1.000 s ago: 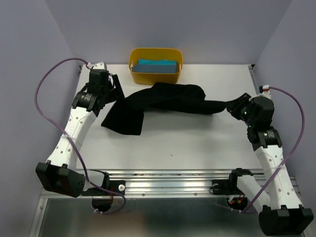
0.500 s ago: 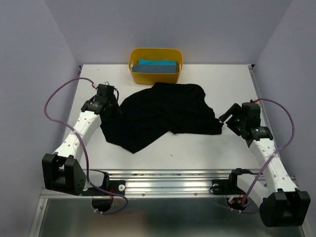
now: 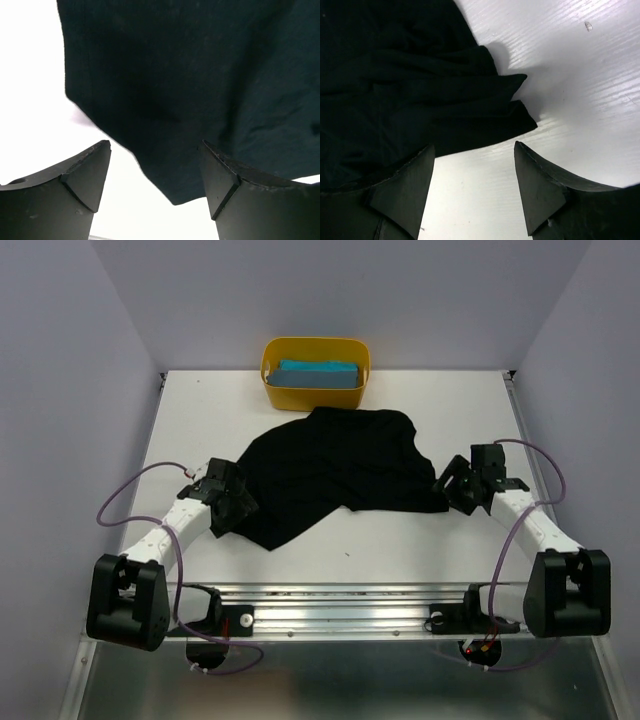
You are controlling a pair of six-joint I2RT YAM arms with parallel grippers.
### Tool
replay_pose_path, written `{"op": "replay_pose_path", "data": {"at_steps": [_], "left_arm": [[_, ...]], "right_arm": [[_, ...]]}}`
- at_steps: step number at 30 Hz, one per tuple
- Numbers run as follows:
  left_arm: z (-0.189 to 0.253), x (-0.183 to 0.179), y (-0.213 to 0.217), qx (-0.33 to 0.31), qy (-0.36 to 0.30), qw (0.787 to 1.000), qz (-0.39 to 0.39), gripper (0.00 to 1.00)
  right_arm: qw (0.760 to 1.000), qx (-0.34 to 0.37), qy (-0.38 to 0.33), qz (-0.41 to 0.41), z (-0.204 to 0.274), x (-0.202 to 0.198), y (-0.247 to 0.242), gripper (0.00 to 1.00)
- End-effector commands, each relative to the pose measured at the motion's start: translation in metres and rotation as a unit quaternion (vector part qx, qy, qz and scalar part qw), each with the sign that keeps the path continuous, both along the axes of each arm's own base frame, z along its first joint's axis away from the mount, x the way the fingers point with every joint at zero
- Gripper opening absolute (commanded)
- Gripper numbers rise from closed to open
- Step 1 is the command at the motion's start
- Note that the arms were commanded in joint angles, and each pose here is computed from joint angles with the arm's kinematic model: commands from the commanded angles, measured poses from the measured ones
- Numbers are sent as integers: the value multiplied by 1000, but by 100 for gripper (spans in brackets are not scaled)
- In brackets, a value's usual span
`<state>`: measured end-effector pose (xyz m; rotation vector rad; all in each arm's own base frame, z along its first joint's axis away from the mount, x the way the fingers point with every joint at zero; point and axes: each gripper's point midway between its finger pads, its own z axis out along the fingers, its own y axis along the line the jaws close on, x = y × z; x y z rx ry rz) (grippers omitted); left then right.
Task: Roll the t-shirts
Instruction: Flatten out the T-shirt at the center of the board.
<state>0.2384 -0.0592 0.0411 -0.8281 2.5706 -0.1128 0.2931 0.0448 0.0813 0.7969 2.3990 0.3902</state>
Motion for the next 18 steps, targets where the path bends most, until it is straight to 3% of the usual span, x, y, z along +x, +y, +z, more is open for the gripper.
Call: {"op": "replay_pose_path", "data": {"at_steps": [1,4,9,10,11,13,14,16,18], "left_arm": [[1,10,1,-9,-32,999,43,80],[-11,8,1,-7,-21,999,45,80],[-22,13,6,11,-19,999,41,66],[-24,14,7,16,-14,999,41,63],[-21,20,9,23,-20,999,44,54],[-20,25,10,32,-21,999,38,41],[-14,33,9,33,-30,998,38,25],[-2,48,10,44,-46,997,32,0],[11,62,14,58,-59,996,31,0]], "right_arm": [[1000,-21,-18,-2,2,25,-7,71],[1000,-21,-4,-5,-11,28,-8,74],[1000,-19,-2,-13,-23,39,-8,72],[1000,-20,-2,-14,-25,41,-9,66],[1000,-20,-3,-15,-26,43,-9,50],[1000,-25,2,-19,-29,47,-11,35],[999,-26,2,-19,-29,49,-11,22],[1000,-23,-8,-18,-21,56,-10,7],[999,-21,-20,-19,-13,63,-10,1]]}}
